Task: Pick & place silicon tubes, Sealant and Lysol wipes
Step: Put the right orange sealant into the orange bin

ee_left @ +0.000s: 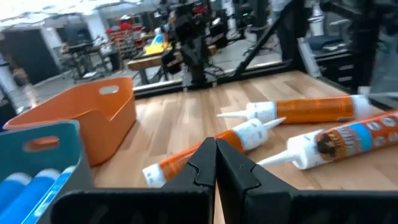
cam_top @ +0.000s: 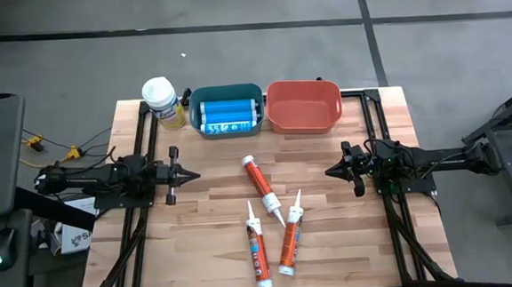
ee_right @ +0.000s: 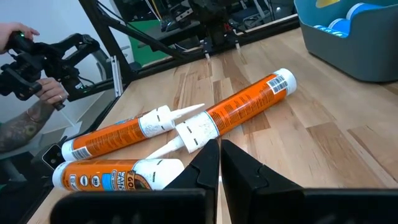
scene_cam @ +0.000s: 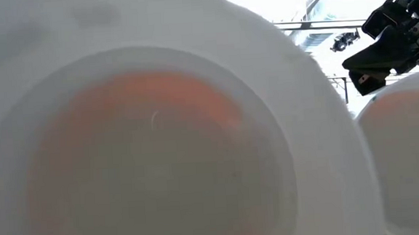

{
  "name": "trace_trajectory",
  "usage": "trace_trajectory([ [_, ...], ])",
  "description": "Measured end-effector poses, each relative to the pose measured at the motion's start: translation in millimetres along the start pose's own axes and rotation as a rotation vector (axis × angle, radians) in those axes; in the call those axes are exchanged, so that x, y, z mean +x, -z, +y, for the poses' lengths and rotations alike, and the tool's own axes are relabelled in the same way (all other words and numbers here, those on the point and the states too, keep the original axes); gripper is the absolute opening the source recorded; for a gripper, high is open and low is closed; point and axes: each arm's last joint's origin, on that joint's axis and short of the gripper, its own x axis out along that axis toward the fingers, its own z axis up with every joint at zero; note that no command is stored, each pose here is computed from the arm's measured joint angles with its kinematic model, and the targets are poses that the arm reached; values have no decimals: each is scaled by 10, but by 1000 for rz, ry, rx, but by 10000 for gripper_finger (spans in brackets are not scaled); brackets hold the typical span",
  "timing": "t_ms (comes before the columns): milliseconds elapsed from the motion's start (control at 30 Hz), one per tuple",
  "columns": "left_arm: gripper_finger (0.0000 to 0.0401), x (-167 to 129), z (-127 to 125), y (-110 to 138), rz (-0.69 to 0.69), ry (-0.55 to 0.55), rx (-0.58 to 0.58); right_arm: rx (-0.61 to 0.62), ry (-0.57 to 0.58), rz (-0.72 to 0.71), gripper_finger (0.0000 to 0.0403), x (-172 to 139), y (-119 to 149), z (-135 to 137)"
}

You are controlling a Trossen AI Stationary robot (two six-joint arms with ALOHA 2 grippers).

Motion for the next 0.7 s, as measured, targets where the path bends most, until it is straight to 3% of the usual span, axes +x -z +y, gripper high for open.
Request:
trace_trajectory([
  [700, 0, 1, -5, 5, 3, 14, 45, 0, 0, 0, 12, 0, 0, 0],
])
